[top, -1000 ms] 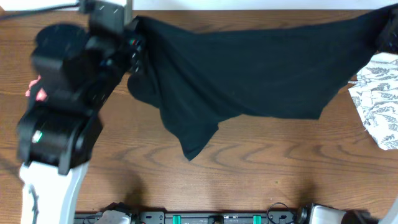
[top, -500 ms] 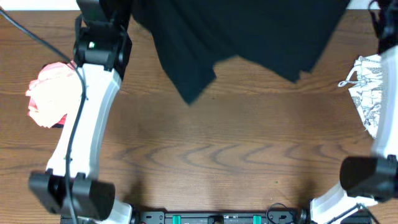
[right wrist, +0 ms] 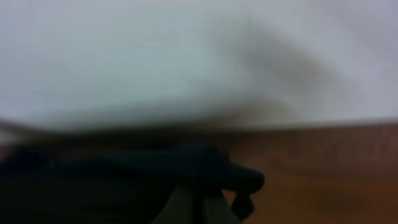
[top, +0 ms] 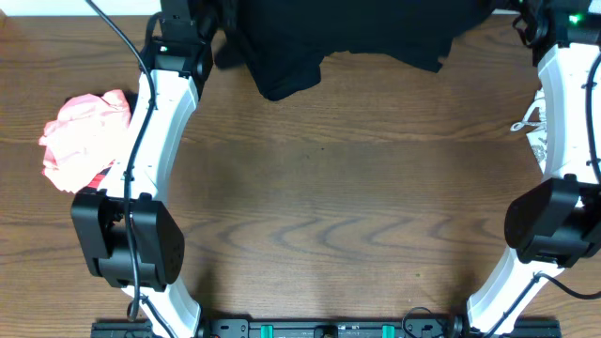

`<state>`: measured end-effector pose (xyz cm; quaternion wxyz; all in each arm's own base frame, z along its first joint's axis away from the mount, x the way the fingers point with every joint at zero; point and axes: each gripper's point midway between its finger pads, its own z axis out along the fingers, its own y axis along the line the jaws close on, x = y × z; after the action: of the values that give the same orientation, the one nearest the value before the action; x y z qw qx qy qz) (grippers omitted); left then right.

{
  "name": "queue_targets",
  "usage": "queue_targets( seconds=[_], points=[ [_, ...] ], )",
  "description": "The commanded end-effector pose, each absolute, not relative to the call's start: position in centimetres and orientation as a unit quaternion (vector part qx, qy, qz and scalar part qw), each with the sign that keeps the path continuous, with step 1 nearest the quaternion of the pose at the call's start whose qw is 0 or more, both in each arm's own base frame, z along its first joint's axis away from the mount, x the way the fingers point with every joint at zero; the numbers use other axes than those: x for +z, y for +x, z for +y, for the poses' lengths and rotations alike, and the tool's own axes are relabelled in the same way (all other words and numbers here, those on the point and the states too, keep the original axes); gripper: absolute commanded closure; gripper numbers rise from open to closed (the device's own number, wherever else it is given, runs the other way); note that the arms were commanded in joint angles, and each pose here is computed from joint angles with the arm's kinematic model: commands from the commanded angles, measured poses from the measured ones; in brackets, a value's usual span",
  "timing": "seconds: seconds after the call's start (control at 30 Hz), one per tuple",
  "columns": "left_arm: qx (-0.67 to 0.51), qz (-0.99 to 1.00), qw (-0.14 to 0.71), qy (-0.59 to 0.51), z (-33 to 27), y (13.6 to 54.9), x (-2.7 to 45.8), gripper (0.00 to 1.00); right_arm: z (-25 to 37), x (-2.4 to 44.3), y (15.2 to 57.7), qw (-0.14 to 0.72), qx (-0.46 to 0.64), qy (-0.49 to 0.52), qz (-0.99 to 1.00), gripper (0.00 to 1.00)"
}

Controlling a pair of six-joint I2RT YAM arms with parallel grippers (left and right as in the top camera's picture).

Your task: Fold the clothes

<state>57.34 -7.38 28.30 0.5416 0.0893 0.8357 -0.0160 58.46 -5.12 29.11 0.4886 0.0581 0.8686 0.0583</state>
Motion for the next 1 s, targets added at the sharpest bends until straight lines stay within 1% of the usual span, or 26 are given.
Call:
queue_targets(
  seconds=[0.0,0.13,0.3,0.43,0.63,0.87,0.97],
  points=[
    [-0.061,0.846,0.524,0.072,-7.8,56.0,29.2,0.94,-5.5,27.8,57.2,0.455,0.043,0.056,0.888,0.99],
    [-0.092,0.885,0.450,0.074,-8.6,53.5,26.1,0.94,-5.8,24.1,53.9,0.362,0.039,0.062,0.929,0.99],
    [-0.089,0.929,0.353,0.069,-8.2,49.8,22.5,0.94,-6.6,21.0,49.7,0.264,0.028,0.084,0.961,0.99],
    [-0.086,0.962,0.252,0.060,-7.7,45.6,19.4,0.94,-7.0,19.4,46.3,0.190,0.016,0.096,0.977,0.99],
    [-0.078,0.988,0.122,0.053,-7.1,39.7,16.9,0.94,-7.1,17.9,41.0,0.079,0.003,0.106,0.991,0.99],
    [-0.072,0.996,0.023,0.047,-6.5,35.0,15.5,0.94,-6.6,17.7,35.1,-0.041,-0.004,0.106,0.993,0.99],
    [-0.069,0.996,-0.023,0.043,-6.3,32.9,14.9,0.94,-6.7,17.3,34.6,-0.052,-0.011,0.106,0.993,0.99]
  ],
)
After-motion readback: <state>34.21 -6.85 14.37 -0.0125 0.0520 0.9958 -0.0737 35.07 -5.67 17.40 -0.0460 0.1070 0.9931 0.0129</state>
